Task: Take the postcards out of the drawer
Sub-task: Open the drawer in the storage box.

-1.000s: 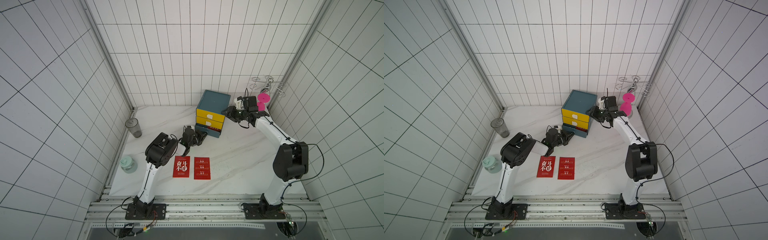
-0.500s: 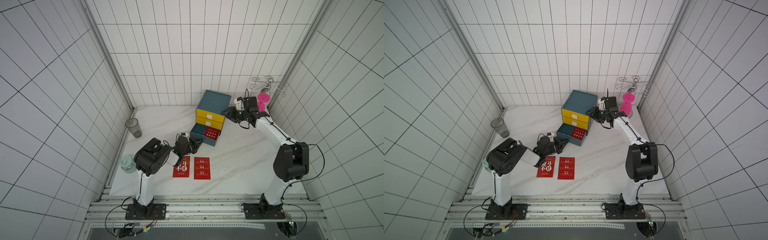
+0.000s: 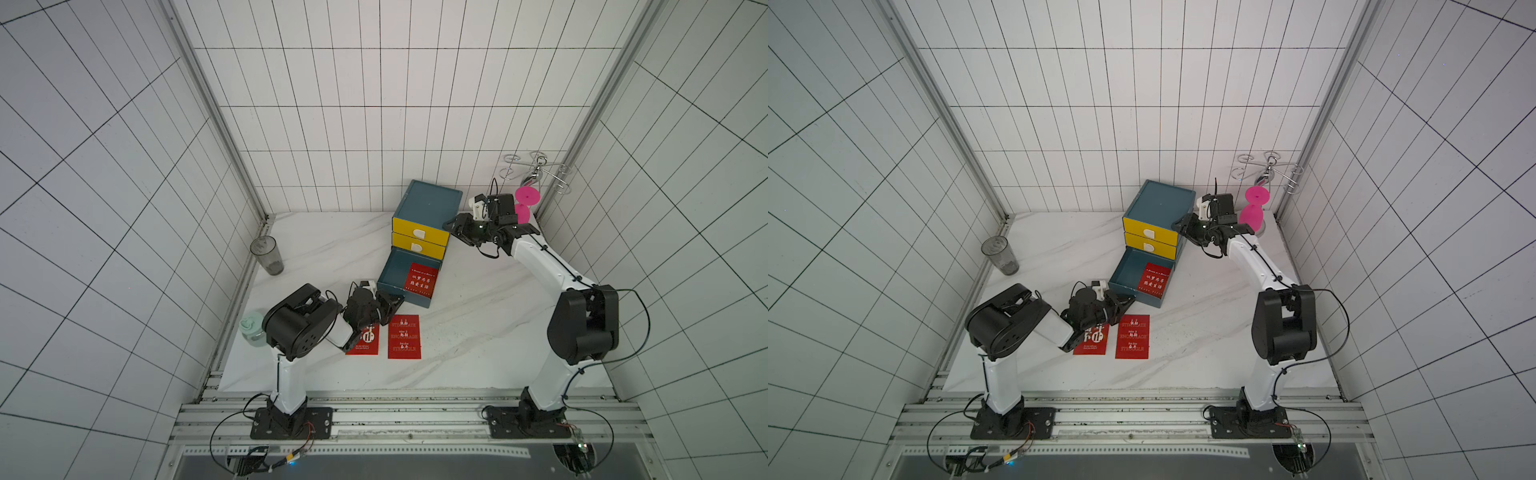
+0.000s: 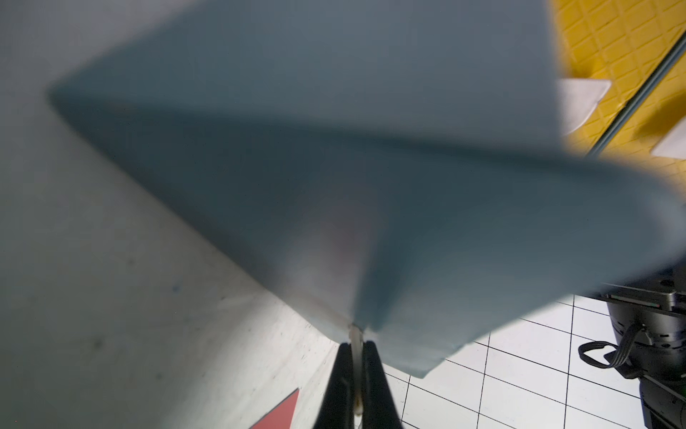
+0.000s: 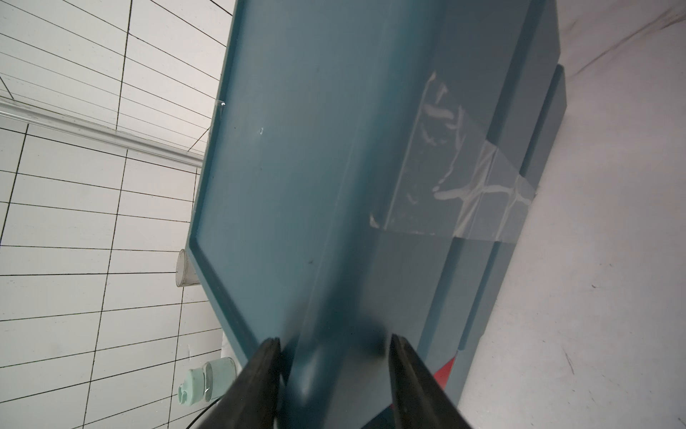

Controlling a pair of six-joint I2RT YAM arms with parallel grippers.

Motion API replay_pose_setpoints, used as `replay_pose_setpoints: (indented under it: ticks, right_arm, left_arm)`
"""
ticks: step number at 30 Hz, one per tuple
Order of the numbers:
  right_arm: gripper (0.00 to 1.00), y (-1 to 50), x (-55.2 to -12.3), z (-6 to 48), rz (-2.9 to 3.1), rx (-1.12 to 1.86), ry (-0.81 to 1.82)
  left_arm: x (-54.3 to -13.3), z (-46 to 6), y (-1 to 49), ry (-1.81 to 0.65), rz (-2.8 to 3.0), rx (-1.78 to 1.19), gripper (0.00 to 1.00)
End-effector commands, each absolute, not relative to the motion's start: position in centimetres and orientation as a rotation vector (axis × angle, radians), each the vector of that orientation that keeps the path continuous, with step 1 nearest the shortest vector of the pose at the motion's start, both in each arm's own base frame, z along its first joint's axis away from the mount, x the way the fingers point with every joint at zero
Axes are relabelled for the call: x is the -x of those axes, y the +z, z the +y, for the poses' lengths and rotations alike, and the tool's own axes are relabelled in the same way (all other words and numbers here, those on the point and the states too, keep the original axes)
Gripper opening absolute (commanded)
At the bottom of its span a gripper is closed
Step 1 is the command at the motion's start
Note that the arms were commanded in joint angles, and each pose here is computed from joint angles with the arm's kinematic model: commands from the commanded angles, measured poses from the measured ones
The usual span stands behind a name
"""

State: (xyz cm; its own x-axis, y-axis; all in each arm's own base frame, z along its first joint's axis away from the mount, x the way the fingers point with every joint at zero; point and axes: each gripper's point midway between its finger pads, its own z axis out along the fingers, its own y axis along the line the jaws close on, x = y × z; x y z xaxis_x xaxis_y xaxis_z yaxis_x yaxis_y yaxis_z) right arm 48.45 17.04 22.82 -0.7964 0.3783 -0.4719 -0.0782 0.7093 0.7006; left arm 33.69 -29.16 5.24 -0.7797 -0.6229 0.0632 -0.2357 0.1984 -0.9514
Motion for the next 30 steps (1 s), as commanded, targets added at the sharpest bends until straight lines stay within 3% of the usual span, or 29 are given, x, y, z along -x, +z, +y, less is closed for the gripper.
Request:
replay_pose_setpoints:
  ticks: [1,9,18,30]
  right_arm:
    - [0.49,18.3,-46.1,15.9,2.471,-0.310,0.916]
    - [0.49,18.3,-46.2,15.9,2.470,-0.314,0.913]
    - [0.55,20.7,-46.8,15.5,2.435,-0.284,0.885]
    - [0.68,31.5,-48.6,13.0,2.273,-0.179,0.765]
  left_arm:
    - [-33.5,-29.1,6.3,-1.633,2.102,0.783,0.07]
    - [-33.1,-28.7,6.1,-1.624,2.108,0.794,0.34]
    - [-32.6,-27.1,9.4,-1.538,2.078,0.769,0.51]
    - [-32.9,-22.7,14.7,-0.930,2.280,0.414,0.67]
